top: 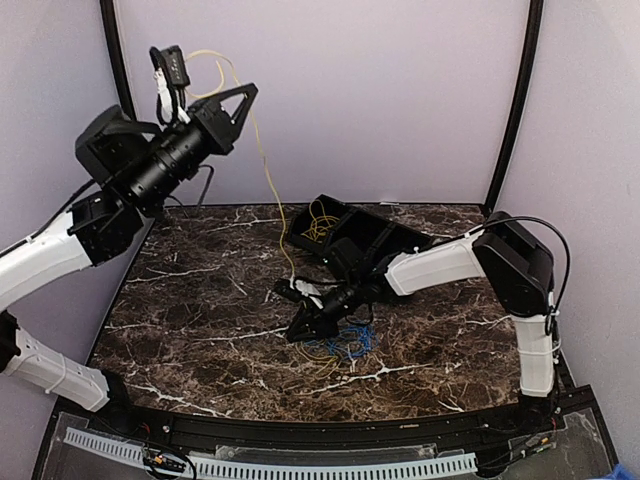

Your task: Untangle the cables

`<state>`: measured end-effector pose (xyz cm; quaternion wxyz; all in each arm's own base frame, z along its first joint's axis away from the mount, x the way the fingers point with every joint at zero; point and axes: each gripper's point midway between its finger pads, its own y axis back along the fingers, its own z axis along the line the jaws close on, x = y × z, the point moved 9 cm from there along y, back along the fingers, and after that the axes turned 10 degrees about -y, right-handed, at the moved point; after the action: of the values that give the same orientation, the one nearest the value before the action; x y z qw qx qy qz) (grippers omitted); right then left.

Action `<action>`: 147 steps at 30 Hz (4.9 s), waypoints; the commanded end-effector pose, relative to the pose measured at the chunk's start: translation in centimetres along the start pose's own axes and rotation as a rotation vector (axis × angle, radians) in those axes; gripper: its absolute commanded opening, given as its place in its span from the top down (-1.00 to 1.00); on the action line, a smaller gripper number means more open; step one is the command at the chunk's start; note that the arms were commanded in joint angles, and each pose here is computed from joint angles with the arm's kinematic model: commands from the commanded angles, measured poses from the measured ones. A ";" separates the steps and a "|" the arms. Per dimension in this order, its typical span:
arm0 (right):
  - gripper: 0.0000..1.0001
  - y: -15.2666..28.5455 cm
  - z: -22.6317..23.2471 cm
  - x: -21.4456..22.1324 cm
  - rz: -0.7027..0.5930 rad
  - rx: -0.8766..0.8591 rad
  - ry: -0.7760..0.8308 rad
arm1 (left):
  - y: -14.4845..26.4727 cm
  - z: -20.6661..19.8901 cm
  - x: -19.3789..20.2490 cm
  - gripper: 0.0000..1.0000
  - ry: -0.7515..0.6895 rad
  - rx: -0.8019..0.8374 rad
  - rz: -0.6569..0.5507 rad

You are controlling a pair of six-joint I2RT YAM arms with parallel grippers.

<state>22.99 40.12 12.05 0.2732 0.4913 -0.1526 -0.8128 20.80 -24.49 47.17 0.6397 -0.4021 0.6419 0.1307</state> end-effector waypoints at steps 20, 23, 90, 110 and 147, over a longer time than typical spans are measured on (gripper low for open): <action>-0.03 7.3 2.9 -1.9 -0.010 0.012 0.090 | -5.9 -0.1 -11.2 1.00 -0.265 -0.221 -0.118; -0.18 10.4 5.7 -3.2 0.005 -0.021 0.171 | -7.5 1.2 -8.6 1.00 -0.223 -0.239 -0.008; -0.56 27.2 6.2 8.4 -0.199 0.679 0.096 | -18.9 18.7 26.2 1.00 0.094 -0.036 0.466; -0.56 26.9 5.9 8.6 -0.180 0.659 0.086 | -16.3 20.7 35.8 1.00 0.179 -0.144 0.784; -0.56 27.0 6.0 8.6 -0.160 0.666 0.095 | -12.4 17.5 25.9 0.12 -0.014 -0.153 0.933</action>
<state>22.27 13.18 21.94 0.0452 0.5921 -0.3595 -0.7198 45.16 -31.49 23.66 0.5043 -0.0813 0.7331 0.4491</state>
